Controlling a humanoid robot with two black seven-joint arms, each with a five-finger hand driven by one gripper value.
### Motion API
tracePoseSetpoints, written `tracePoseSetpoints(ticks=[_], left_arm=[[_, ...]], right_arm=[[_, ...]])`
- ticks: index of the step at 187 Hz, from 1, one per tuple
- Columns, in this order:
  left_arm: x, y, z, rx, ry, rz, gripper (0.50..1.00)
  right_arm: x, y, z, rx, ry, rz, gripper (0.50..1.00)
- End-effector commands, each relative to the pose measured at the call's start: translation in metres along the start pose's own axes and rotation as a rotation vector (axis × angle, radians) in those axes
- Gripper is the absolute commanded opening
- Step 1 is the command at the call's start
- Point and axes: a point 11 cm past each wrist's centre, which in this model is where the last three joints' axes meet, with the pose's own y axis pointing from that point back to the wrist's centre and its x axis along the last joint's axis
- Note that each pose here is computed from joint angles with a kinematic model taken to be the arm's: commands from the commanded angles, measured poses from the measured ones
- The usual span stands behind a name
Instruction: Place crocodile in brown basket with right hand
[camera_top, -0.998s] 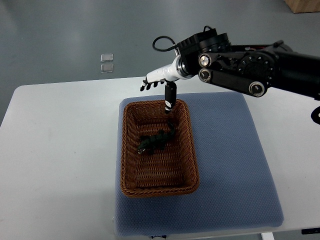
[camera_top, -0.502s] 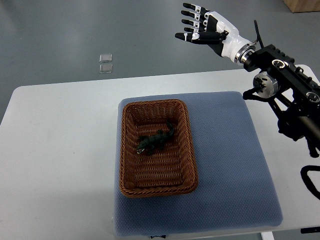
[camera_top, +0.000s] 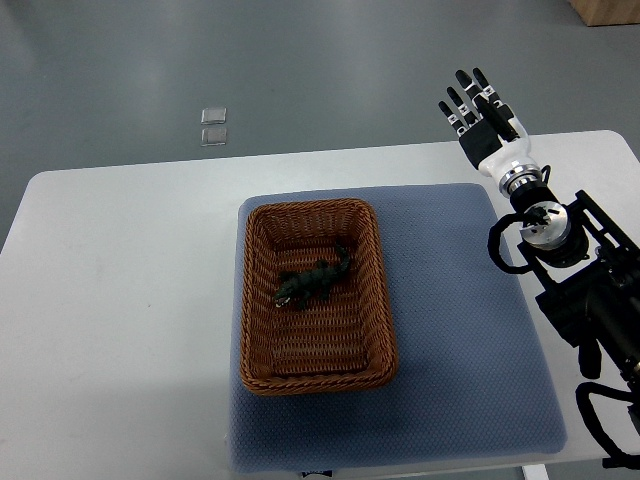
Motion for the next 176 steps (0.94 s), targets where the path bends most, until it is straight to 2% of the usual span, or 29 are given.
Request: tracePoseSetpoints(ticks=[1,43,67,114,176], left_arm=[[0.0,0.0,0.0,-0.001,-0.001,0.0,1.0],[0.0,0.0,0.0,0.0,0.0,0.0,1.0],[0.0,0.0,0.0,0.0,0.0,0.0,1.0],[-0.001,0.0,0.0,-0.001,0.0,-0.002,1.0],[0.0,0.0,0.0,-0.001,0.0,0.0,1.0]], right_arm=[[0.009,0.003,0.01,-0.089,0.001,-0.029,0.93],[0.014,0.007,0.02,-0.149,-0.002,-0.106,0.93],[0.02,0.006,0.017,-0.121,-0.014,-0.076,0.93],[0.023,0.007,0.005,0.028,-0.027,-0.067,0.93],[0.022,0.007,0.001,0.086,-0.134,-0.058,0.93]])
